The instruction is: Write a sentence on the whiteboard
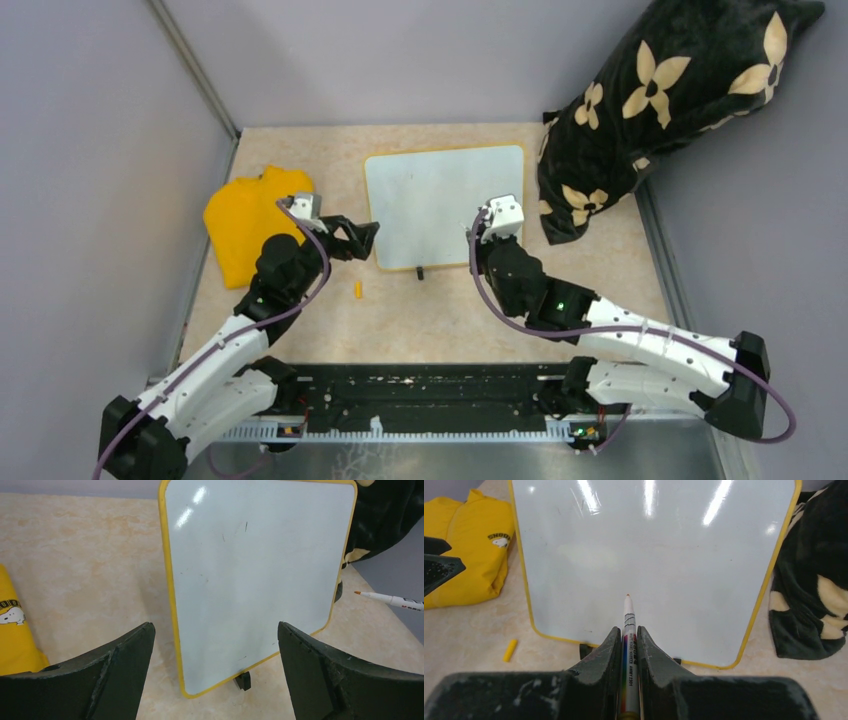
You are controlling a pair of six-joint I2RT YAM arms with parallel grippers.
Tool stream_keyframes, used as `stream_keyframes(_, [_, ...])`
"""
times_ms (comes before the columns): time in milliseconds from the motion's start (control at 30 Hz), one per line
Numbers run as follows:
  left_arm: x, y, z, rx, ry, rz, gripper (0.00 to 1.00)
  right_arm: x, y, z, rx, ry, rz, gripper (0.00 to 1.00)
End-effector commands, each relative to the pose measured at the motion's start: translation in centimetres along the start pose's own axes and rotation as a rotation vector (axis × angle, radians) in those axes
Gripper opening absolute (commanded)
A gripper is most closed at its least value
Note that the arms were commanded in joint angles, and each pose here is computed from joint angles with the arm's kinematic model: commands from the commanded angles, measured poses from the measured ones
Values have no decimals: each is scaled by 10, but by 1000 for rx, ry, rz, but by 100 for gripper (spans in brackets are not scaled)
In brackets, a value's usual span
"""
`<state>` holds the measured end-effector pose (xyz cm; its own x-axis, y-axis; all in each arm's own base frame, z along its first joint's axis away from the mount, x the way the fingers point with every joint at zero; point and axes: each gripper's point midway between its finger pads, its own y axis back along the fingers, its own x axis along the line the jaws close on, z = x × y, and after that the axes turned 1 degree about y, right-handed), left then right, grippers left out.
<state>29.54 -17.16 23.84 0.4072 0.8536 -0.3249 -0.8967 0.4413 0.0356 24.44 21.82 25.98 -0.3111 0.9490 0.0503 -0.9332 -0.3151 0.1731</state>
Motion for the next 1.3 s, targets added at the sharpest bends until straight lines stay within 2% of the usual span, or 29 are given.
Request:
stream_keyframes(0, [2, 1, 28, -125, 84, 38, 97, -9, 2, 50, -140, -90, -137, 0])
stream_keyframes(133, [22, 1, 30, -157, 208, 170, 96, -19, 0, 50, -155, -139, -227, 0])
stream_keyframes(300, [24, -7, 23, -82, 192, 203, 99, -1, 1, 55, -191, -195, -94, 0])
stream_keyframes(433, [20, -26, 34, 9, 116, 232, 99, 8, -4, 52, -165, -167, -40, 0])
stream_keyframes(500, [30, -36, 42, 32, 164, 305, 99, 13, -6, 51, -169, -167, 21, 0])
stream_keyframes(600, [27, -49, 57, 55, 281, 219, 99, 12, -9, 51, -181, -202, 85, 0])
stream_keyframes(700, [20, -50, 63, 48, 249, 93, 99, 12, -9, 47, -168, -194, 100, 0])
stream_keyframes(967, [13, -32, 17, 56, 222, -209, 99, 23, -4, 41, -151, -125, 189, 0])
stream_keyframes(1133, [12, -38, 3, 104, 236, -320, 99, 31, 0, 44, -163, -129, 245, 0])
stream_keyframes(1267, [22, -45, -9, 156, 318, -377, 99, 35, 2, 47, -169, -134, 271, 0])
